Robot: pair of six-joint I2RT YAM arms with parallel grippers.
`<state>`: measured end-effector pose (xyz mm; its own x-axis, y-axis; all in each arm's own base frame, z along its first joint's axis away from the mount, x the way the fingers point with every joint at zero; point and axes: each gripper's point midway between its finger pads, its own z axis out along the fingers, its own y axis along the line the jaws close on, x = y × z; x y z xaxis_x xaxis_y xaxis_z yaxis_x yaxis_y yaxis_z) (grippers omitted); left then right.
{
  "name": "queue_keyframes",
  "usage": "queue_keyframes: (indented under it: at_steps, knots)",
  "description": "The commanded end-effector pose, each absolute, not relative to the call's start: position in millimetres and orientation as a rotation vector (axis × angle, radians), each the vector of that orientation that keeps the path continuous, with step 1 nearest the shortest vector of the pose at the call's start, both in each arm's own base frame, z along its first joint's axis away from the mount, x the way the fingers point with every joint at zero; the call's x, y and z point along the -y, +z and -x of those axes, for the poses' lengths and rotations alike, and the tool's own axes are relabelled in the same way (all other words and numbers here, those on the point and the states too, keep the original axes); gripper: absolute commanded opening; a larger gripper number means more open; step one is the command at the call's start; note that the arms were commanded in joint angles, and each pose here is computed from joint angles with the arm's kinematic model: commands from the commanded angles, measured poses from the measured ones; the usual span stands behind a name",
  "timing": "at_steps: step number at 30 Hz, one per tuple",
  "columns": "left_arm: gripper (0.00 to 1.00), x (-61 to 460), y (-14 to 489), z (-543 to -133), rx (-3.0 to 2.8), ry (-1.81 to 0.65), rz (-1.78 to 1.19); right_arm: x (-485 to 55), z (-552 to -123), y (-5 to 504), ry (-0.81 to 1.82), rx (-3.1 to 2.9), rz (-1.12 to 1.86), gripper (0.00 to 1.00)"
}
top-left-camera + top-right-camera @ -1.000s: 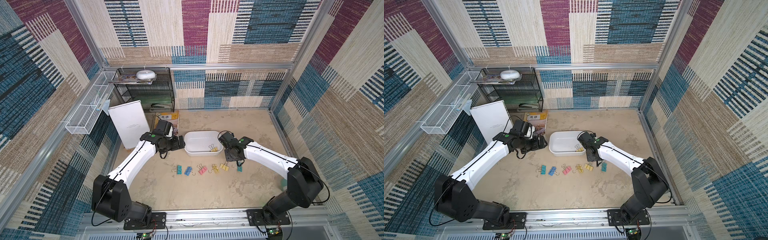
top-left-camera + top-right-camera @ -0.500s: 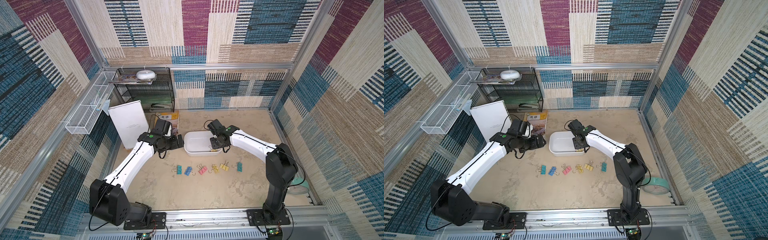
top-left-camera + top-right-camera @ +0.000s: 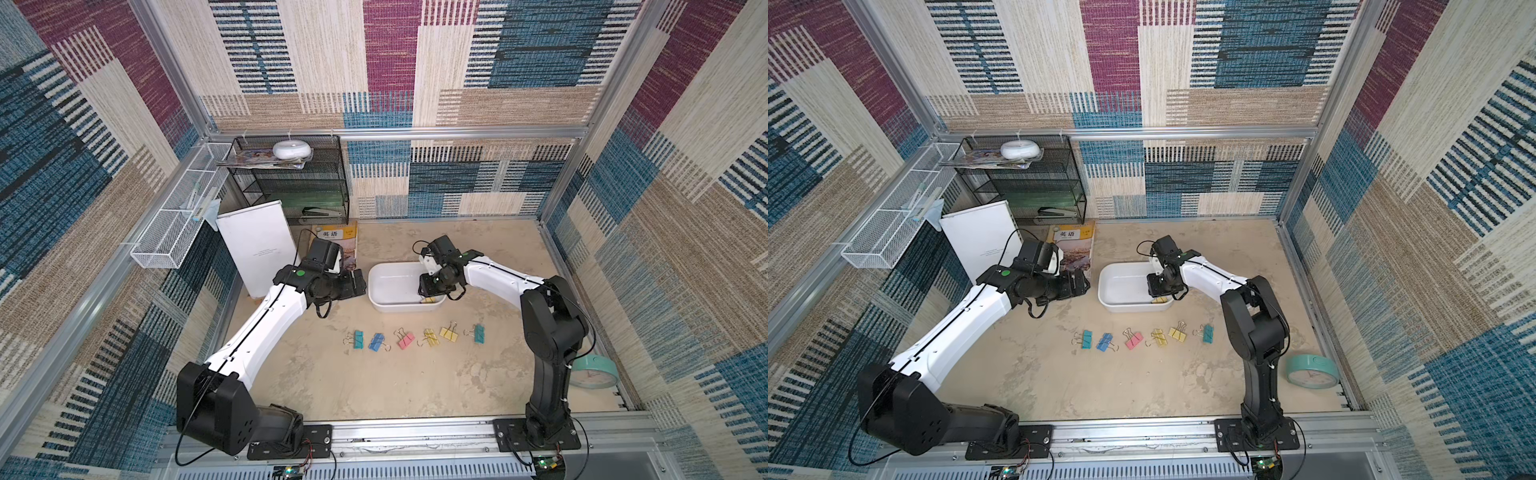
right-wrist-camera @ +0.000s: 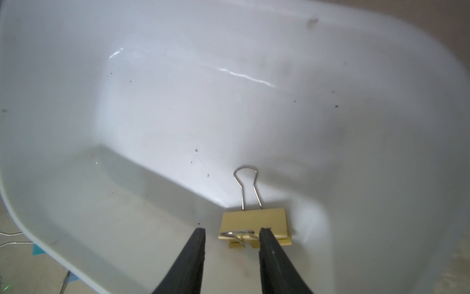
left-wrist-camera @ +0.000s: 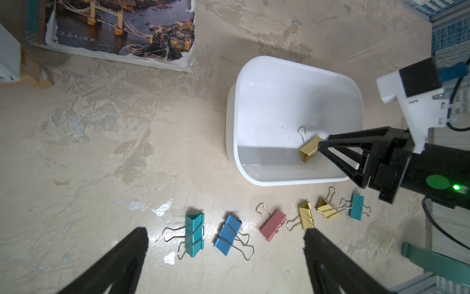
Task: Take out the binder clips from the storage box
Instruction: Pick up the binder clip from the storage box.
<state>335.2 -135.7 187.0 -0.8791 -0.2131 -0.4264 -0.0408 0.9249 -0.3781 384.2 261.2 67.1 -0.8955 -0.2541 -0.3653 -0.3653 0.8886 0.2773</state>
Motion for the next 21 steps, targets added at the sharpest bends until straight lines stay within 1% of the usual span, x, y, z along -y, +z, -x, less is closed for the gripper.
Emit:
queue_keyframes:
  at_steps: [1, 4, 12, 16, 21]
  knots:
    - [1.00, 133, 190, -335, -2.606, -0.480, 0.185, -270, -385, 68, 0.599, -2.706, 0.489, 0.40]
    - [1.00, 133, 189, -335, -2.610, -0.479, 0.184, -269, -386, 64, 0.608, -2.711, 0.484, 0.38]
    - [1.00, 133, 188, -334, -2.616, -0.475, 0.178, -263, -390, 50, 0.563, -2.728, 0.469, 0.37]
    - [1.00, 132, 189, -334, -2.614, -0.468, 0.174, -263, -392, 49, 0.564, -2.724, 0.463, 0.31]
    - [1.00, 130, 189, -332, -2.614, -0.460, 0.174, -267, -394, 56, 0.587, -2.705, 0.468, 0.19]
